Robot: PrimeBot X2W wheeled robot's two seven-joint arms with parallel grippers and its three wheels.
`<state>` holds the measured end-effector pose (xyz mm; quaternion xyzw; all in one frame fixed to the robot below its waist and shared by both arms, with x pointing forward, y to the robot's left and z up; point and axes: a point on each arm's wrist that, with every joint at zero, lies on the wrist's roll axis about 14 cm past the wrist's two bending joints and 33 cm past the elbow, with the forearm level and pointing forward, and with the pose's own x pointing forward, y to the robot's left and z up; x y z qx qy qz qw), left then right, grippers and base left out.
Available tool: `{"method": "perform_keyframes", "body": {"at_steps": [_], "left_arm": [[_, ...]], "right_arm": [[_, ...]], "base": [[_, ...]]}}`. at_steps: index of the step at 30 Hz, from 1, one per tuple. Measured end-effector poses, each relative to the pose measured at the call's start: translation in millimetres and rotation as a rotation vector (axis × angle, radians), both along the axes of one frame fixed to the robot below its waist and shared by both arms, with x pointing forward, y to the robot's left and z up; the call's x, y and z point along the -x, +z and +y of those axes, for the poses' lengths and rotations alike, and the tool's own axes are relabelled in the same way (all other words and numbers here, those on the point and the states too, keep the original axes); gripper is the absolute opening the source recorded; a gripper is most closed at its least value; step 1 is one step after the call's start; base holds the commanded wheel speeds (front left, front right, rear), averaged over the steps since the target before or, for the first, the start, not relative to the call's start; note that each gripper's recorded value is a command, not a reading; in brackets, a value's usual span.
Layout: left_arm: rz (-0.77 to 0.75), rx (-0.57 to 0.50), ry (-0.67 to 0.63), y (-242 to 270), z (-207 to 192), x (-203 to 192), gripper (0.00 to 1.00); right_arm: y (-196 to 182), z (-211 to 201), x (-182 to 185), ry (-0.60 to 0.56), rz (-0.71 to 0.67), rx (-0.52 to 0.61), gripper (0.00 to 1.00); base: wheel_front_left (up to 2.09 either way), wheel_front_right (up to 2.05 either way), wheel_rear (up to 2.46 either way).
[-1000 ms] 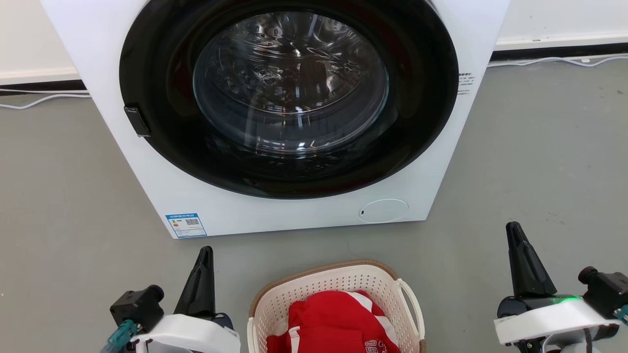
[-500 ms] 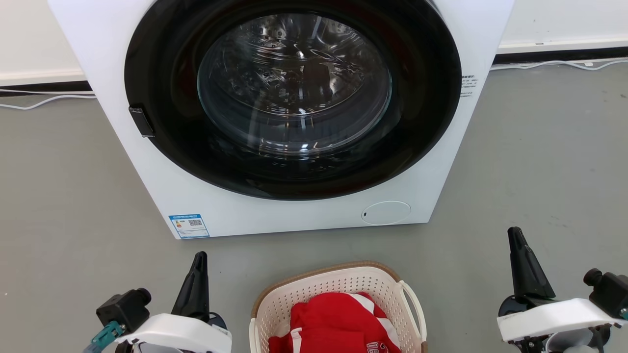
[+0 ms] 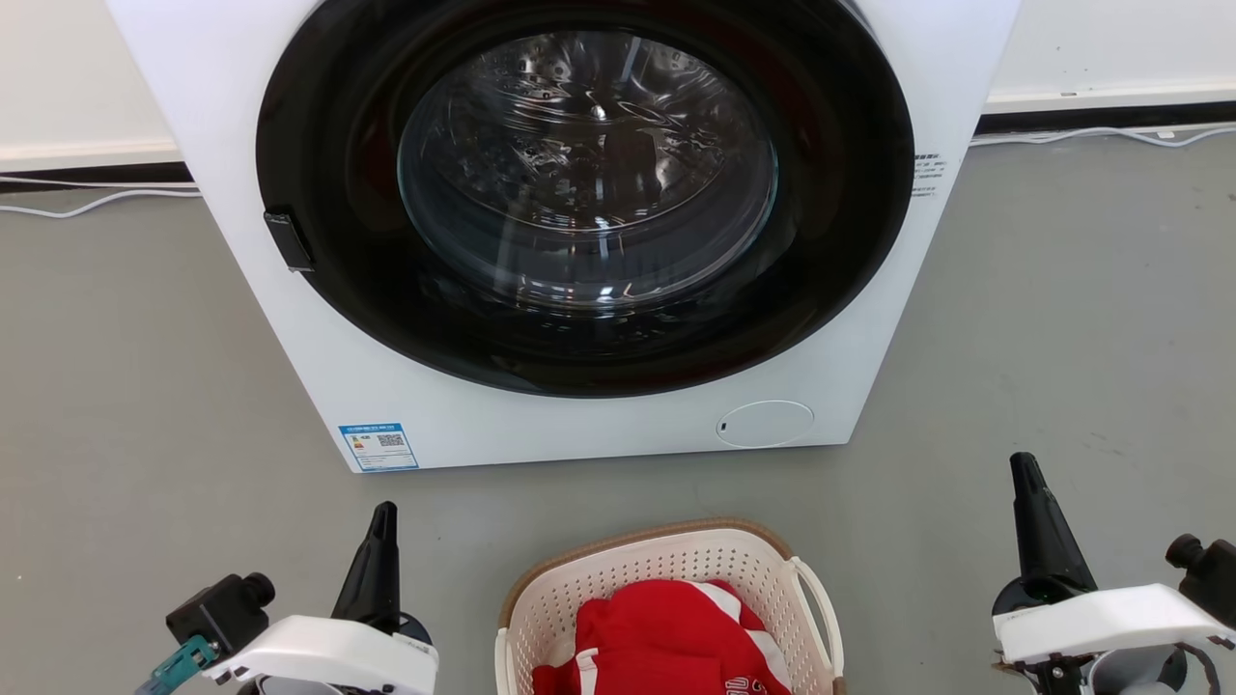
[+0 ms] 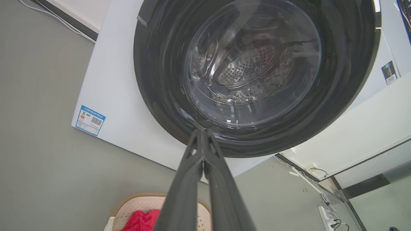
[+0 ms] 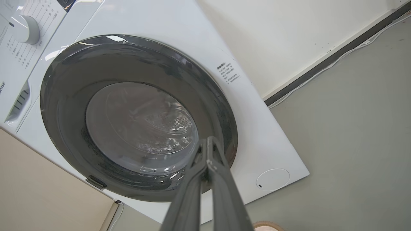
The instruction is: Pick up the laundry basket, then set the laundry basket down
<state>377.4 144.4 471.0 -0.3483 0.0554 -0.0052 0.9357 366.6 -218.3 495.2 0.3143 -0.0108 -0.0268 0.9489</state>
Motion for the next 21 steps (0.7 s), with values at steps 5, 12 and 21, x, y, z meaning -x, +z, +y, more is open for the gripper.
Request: {"method": "perform_keyframes", "body": {"at_steps": [5, 12, 21], "left_arm": [[0.009, 0.051, 0.009, -0.7, 3.0, 0.3, 0.0], [0.021, 0.116, 0.021, -1.9, 7.2, 1.2, 0.0], [0.041, 0.205, 0.035, -4.0, 11.4, 1.9, 0.0]], "right_arm": [[-1.7, 0.0, -0.2, -0.003, 0.008, -0.051, 0.0], [-5.1, 0.1, -0.3, -0.006, 0.022, -0.124, 0.0], [-9.9, 0.0, -0.1, -0.018, 0.039, -0.224, 0.0]], "base": [[0.0, 0.0, 0.0], [0.0, 0.0, 0.0], [0.0, 0.0, 0.0]]}}
